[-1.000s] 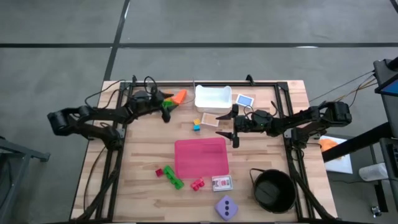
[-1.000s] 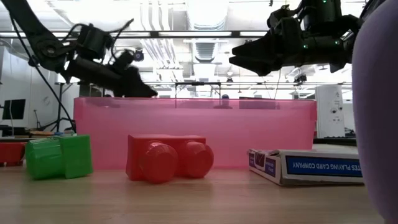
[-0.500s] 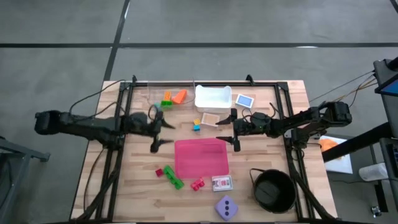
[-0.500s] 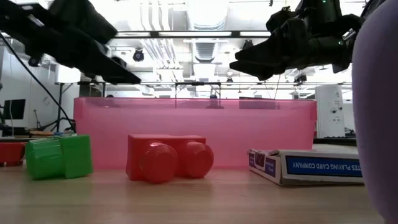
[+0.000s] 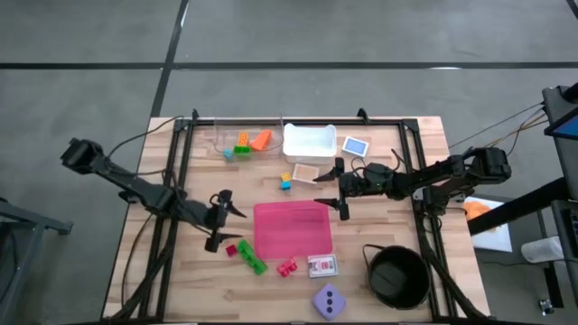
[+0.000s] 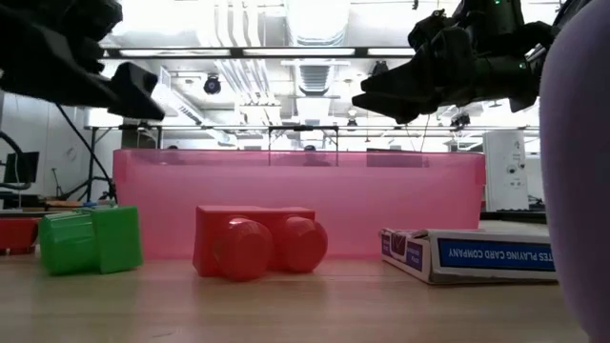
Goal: Pick & Place Toys
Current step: Put the green game piece into the transparent bin
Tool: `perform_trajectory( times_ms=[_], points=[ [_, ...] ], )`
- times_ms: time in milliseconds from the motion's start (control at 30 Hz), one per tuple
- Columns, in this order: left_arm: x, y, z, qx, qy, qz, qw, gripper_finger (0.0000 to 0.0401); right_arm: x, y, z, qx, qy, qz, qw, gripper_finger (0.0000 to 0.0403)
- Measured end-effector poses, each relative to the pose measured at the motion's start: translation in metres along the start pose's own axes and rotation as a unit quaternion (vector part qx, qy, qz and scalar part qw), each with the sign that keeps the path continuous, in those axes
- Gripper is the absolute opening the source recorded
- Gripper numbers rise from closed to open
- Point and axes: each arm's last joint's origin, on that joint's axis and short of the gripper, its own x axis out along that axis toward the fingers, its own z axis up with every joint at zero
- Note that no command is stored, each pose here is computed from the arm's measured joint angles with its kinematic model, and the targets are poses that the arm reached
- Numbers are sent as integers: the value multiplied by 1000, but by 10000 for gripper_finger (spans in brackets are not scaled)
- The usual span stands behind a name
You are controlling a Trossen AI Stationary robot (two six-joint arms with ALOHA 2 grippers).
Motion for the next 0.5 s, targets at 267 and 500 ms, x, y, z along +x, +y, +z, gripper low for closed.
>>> perform_trajectory(
  times_ms=[267, 500],
  points=[
    [21, -7, -17, -3, 77, -5, 997, 291, 0, 0, 0, 2, 0, 0, 1000, 302],
    [40, -16, -10, 0, 114, -19, 993, 291, 0, 0, -1, 3, 3, 0, 1000, 302]
  ],
)
